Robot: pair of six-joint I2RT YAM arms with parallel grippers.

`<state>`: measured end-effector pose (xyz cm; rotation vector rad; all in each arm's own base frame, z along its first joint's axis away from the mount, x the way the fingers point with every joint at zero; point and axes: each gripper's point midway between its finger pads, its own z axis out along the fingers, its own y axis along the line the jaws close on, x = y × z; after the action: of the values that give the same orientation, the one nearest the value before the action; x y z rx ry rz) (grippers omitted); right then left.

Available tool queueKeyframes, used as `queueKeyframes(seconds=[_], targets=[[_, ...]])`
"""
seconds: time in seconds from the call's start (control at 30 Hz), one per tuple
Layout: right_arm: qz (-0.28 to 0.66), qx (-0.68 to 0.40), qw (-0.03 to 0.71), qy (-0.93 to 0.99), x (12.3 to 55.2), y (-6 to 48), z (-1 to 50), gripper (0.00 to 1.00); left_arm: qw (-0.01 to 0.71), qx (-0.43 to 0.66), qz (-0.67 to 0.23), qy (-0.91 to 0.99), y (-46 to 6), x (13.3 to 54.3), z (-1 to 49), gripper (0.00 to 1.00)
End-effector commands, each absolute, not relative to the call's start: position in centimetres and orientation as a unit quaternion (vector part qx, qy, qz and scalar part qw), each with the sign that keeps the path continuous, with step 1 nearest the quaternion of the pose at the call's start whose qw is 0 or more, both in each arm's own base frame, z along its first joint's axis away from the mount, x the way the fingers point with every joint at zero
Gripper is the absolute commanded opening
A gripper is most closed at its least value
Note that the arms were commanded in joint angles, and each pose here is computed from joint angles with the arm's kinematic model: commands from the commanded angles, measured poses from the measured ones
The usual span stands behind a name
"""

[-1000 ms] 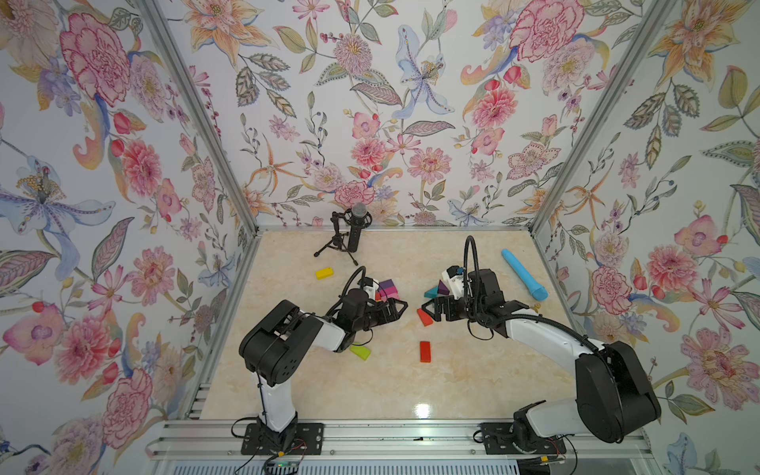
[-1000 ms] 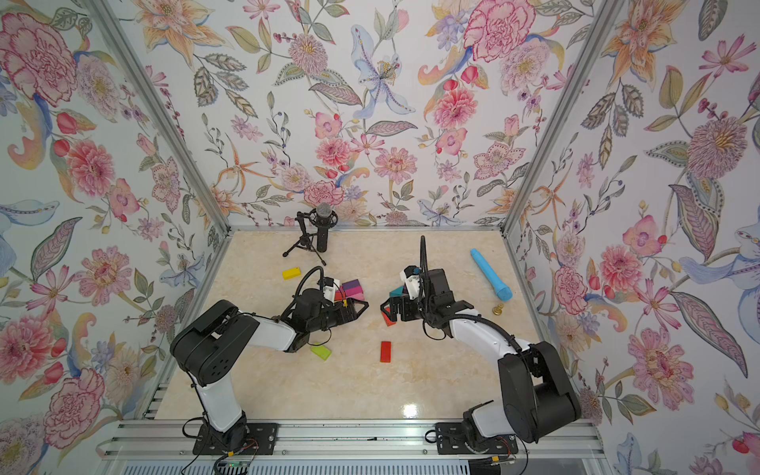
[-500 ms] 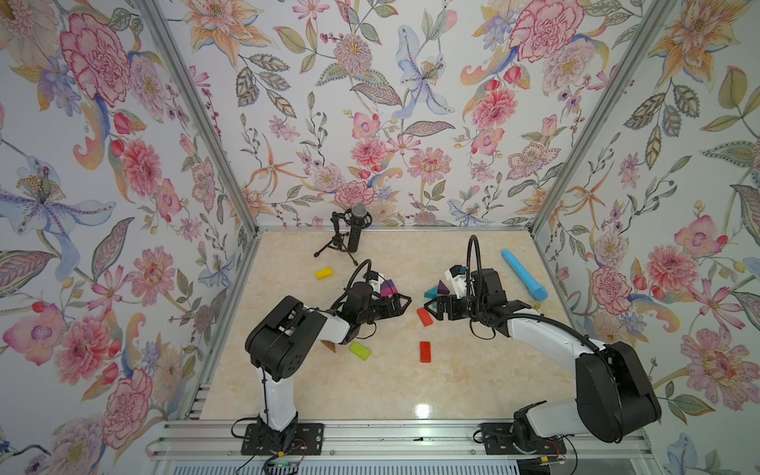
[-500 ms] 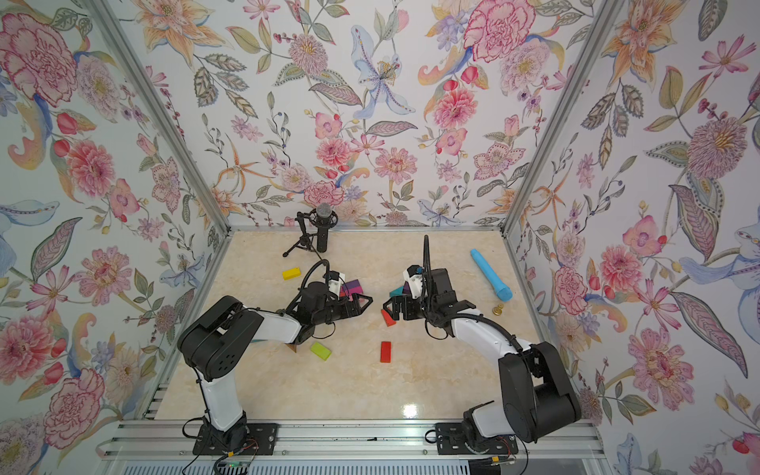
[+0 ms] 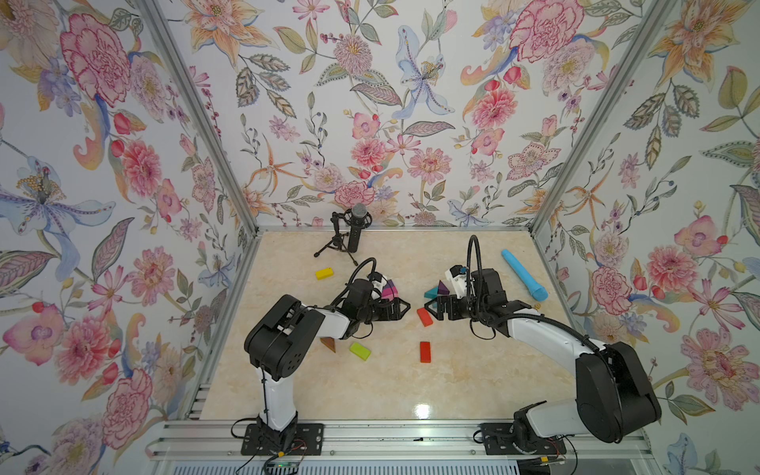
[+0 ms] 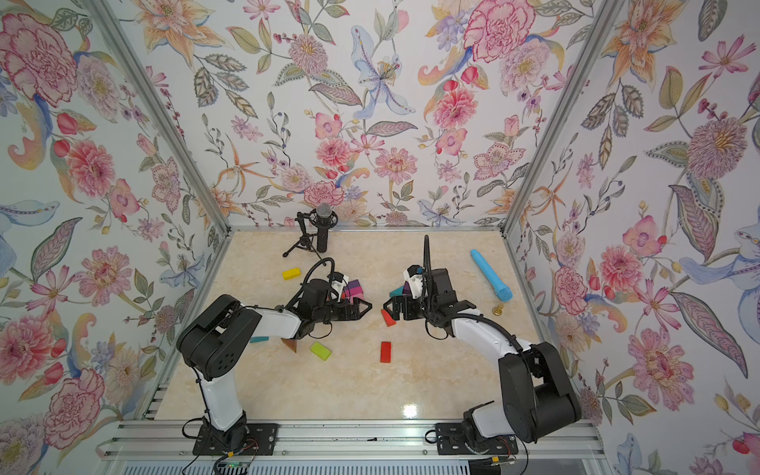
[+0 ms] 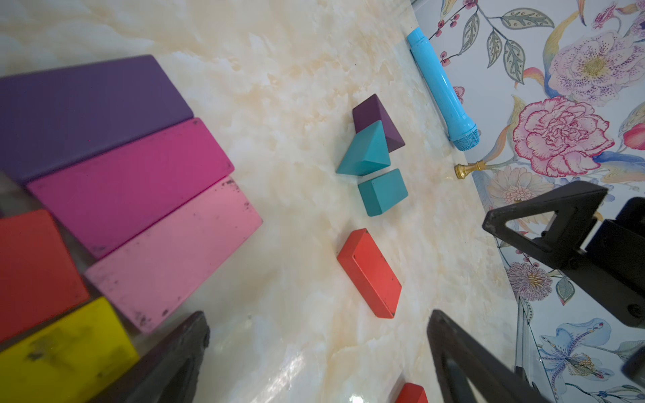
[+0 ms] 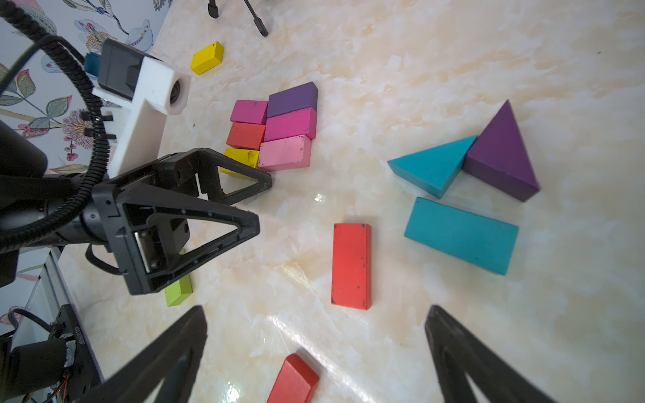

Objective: Assemble a piece of candy with building blocks
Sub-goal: Assemble the building blocks at the center of the board.

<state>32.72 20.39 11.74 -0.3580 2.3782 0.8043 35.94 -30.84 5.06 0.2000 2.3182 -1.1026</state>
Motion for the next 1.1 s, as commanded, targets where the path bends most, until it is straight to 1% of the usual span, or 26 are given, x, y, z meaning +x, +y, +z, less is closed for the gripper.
queueKeyframes(seconds=[0.0, 0.4, 0.5, 0.63, 0.77, 0.9, 1.07], targets=[[0.299, -0.138, 0.305, 0.893, 33.2, 20.5, 12.5, 1.0, 0.276, 0.092, -0.399, 0.87, -30.2, 36.0, 4.6, 0.99], [0.298, -0.141, 0.305, 0.894, 33.5, 20.9, 12.6, 1.0, 0.276, 0.11, -0.376, 0.878, -29.3, 37.2, 3.9, 0.99], [0.297, -0.141, 0.305, 0.894, 33.6, 21.0, 12.5, 1.0, 0.277, 0.118, -0.385, 0.872, -29.7, 37.2, 4.5, 0.99], [0.297, -0.142, 0.304, 0.894, 33.7, 21.1, 12.6, 1.0, 0.283, 0.133, -0.41, 0.857, -30.5, 36.9, 6.6, 0.99], [0.298, -0.144, 0.304, 0.893, 33.7, 21.3, 12.6, 1.0, 0.283, 0.145, -0.405, 0.857, -29.8, 35.7, 8.5, 0.99], [0.297, -0.146, 0.305, 0.893, 33.7, 21.4, 12.6, 1.0, 0.27, 0.141, -0.359, 0.882, -27.2, 33.8, 7.8, 0.99], [0.299, -0.152, 0.305, 0.892, 33.7, 21.8, 12.6, 1.0, 0.259, 0.12, -0.354, 0.89, -25.5, 32.3, 6.6, 0.99]])
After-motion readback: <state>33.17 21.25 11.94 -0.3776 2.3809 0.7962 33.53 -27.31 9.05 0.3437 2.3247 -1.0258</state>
